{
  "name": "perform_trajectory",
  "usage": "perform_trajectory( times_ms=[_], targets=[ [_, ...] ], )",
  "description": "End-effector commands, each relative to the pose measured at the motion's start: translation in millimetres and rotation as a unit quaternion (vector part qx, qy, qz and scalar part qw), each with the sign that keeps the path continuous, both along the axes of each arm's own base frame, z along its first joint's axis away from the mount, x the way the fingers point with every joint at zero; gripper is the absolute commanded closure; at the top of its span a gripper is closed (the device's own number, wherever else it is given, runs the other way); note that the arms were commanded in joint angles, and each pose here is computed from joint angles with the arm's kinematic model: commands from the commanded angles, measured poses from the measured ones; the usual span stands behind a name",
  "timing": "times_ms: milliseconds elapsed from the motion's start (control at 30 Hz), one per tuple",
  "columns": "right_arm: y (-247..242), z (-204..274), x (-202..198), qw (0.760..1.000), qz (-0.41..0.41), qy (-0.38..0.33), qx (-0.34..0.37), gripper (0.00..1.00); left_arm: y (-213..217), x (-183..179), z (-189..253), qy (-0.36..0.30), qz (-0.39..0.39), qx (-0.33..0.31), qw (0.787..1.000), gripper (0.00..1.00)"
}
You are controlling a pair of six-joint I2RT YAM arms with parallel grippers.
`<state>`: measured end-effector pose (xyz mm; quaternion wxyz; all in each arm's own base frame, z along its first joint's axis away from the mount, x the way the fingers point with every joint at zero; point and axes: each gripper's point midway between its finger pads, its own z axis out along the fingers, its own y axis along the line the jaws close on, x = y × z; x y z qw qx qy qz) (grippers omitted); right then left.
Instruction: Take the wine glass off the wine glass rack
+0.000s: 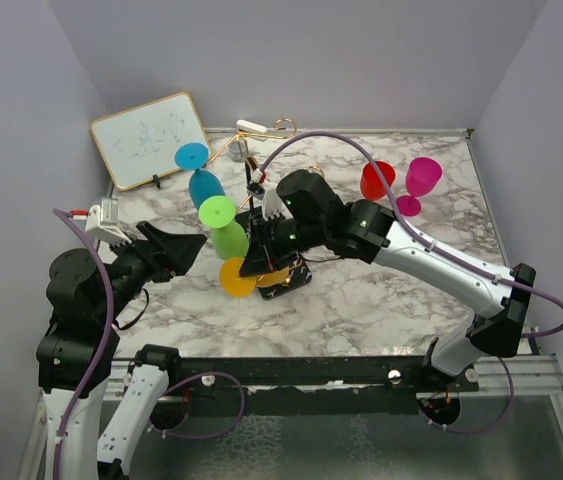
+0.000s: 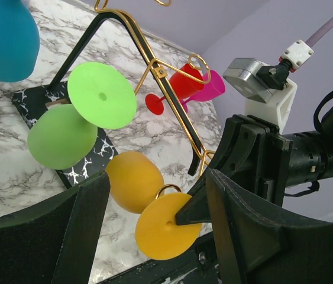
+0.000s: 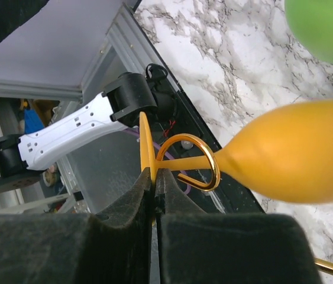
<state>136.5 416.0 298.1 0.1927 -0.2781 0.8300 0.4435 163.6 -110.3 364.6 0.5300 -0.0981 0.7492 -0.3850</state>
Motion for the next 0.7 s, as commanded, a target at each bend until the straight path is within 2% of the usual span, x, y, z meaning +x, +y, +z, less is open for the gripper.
perform_trajectory(
  times_ms=[0,333,667],
  targets=[
    [1,12,3,0.999,-0.022,-0.015,0.025,0.99,-1,-5,6,-0.014,-0.006,0.002,1.0,0.32],
    [-22,33,-1,0.997,-0.051,-0.027,0.047,0.99,-2,-5,9,-0.015,-0.006,-0.005,1.0,0.32],
    [-18,36,30,0.991,-0.102,-0.081,0.039,0.99,-2,-5,14,-0.017,-0.006,-0.007,1.0,0.32]
  ],
)
